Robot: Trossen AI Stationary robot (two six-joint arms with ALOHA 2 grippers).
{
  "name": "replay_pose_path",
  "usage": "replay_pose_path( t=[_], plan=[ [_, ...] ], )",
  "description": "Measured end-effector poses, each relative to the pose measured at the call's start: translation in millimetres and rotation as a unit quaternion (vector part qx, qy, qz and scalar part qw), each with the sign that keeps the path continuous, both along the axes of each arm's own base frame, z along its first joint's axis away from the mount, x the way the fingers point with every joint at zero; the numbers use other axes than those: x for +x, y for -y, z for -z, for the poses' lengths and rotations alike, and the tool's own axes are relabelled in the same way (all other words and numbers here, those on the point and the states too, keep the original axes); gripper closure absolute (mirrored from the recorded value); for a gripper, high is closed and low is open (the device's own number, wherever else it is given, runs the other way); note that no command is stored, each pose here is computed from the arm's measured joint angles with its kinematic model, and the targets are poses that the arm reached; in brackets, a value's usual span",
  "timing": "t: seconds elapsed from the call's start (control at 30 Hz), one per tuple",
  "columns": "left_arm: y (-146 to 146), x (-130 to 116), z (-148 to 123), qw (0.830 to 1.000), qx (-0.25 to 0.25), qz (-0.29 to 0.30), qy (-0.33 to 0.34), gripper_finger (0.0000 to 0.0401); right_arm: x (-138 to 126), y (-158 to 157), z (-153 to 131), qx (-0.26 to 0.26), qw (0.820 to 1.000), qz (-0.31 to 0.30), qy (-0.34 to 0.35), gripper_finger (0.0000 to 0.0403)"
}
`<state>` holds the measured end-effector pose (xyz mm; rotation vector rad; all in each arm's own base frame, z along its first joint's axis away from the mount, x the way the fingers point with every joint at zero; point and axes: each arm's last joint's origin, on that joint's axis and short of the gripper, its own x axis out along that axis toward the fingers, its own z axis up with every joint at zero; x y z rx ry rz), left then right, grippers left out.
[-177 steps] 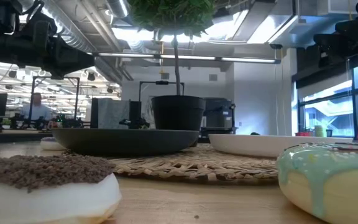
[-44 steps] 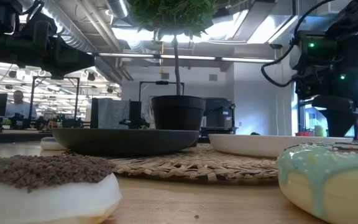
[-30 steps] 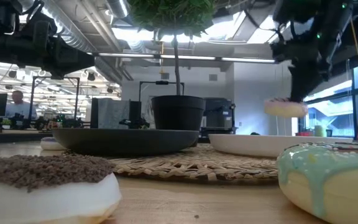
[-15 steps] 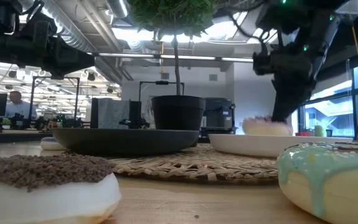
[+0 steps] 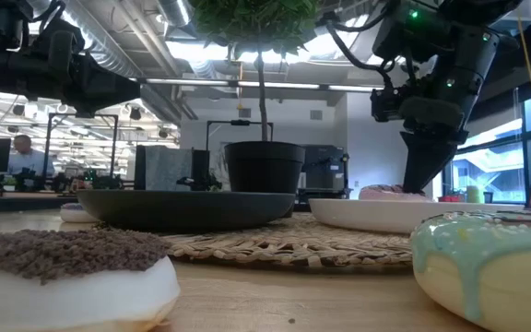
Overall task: Pick & Place donuts
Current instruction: Put the large purple donut on the white plate, then put the large white donut on the white plate
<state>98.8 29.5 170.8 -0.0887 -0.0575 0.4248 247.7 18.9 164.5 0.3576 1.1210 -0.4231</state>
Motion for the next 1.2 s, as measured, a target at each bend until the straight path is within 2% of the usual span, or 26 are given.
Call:
replay_pose_path(
  t=[0.27,0.47,0.57,0.83,1.0,1.2],
  plan=[
    [0,0,0,1.0,0.0,0.0,0.0,0.0274,-4,0,-12,0.003,1.0,0.001,0.026,0.0244],
    [0,0,0,1.0,0.0,0.0,0.0,0.0274,-15,2,-34,0.008,0.998,0.003,0.065,0.0203],
    [0,0,0,1.0,0.0,0.0,0.0,0.0274,-31,-1,-44,0.022,0.998,0.021,0.054,0.0196],
    [0,0,0,1.0,0.0,0.0,0.0,0.0274,-77,-26,-55,0.082,0.993,0.078,-0.028,0.0194],
    [0,0,0,1.0,0.0,0.0,0.0,0.0274,-92,-42,-54,0.09,0.989,0.101,-0.064,0.0194],
    [0,0,0,1.0,0.0,0.0,0.0,0.0274,-100,-58,-45,0.115,0.971,0.163,-0.128,0.0194]
  ],
)
